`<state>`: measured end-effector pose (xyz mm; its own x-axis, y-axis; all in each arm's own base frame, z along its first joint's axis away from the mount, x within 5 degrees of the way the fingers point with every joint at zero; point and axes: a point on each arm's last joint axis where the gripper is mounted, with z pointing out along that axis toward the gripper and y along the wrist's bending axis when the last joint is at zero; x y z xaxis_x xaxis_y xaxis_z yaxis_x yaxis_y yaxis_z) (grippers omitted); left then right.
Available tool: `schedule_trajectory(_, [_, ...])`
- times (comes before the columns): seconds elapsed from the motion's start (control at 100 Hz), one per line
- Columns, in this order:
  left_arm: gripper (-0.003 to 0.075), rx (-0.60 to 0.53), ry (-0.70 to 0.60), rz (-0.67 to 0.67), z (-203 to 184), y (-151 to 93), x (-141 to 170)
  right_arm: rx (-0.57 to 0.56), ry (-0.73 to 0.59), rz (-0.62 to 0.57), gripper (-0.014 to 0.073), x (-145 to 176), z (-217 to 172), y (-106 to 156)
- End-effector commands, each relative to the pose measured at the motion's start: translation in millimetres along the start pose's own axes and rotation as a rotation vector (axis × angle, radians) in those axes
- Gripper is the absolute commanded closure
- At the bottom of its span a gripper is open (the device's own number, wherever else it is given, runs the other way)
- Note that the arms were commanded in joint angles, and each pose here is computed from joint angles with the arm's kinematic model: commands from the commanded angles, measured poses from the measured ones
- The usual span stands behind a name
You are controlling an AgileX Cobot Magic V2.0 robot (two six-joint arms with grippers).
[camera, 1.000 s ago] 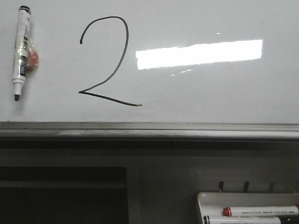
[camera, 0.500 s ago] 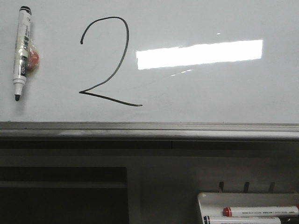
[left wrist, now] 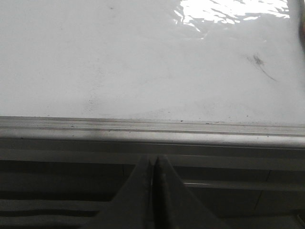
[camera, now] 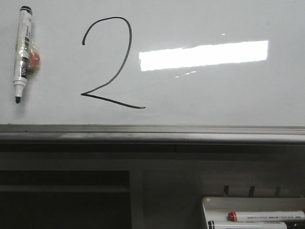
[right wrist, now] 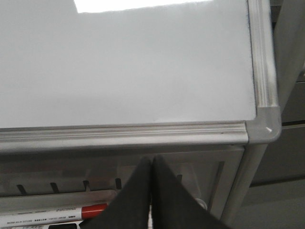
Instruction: Write number 2 on whiteboard
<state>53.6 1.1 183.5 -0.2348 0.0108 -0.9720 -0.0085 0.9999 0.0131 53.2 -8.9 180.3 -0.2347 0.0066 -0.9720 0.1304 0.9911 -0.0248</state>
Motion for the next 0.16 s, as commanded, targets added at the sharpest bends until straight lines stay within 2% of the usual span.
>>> schedule_trajectory(0.0, [0.0741,-0.001,-0.082,-0.007,-1.1,0.0,-3.6,0.009,-0.011,-0.014,0.0646,5.7,1.0,-0.4])
schedule_trajectory(0.15, [0.0741,-0.001,-0.082,-0.007,-1.1,0.0,-3.6,0.009,-0.011,-0.014,0.0646,5.7,1.0,-0.4])
